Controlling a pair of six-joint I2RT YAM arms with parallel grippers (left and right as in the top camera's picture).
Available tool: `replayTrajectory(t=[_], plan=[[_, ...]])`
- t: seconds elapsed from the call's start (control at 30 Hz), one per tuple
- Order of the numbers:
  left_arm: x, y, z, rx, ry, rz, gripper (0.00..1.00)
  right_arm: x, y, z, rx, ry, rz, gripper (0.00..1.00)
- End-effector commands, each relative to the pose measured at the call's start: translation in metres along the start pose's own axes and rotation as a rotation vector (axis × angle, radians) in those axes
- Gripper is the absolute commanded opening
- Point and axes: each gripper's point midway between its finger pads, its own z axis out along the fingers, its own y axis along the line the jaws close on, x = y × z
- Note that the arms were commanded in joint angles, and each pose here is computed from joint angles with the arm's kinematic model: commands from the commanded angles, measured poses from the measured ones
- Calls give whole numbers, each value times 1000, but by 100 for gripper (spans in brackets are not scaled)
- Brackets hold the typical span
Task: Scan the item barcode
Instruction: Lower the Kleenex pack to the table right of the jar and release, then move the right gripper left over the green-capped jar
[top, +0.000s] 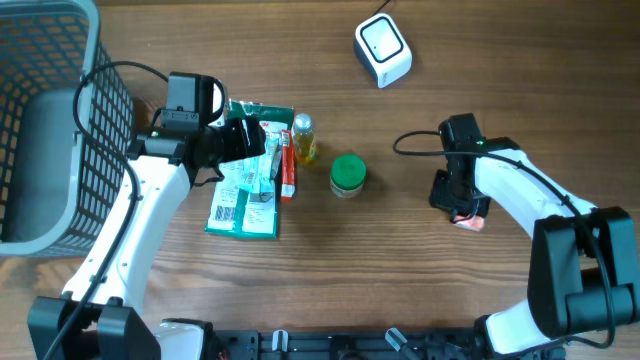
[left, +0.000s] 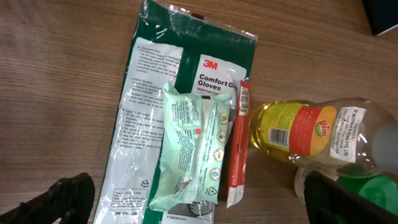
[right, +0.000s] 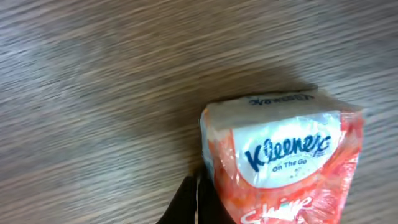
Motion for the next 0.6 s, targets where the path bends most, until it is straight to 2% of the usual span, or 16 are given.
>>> replayTrajectory(t=[0.0,0.1,0.17,0.23,0.33,0.37,0.4,0.5,0.57], plan=[[-4,-2,-3,14,-11,-14,100,-9,-5,-2,22,-23,31,4],[-4,-2,-3,14,-11,-14,100,-18,24,-31,-142,-20,5,4],[-4,-2,-3,14,-10,-14,100,-25,52,-67,-315,-38,-25,8],[-4,-2,-3,14,-11,-14,100,-25,71,-99,-445,-69,-49,13],[-4,-2,-3,14,-11,-14,100,-20,86,-129,-543,-120,-91,27],[-4,-2,-3,14,-11,-14,100,-16,92,-135,-578,-116,-106,91],[-4,-2,-3,14,-10,-14,100,-12,97,-137,-600,-109,-119,100],[-4,-2,-3,14,-11,-14,100,-5,102,-135,-606,-85,-136,100],[-4,-2,-3,14,-10,-14,100,4,106,-134,-599,-68,-158,92]])
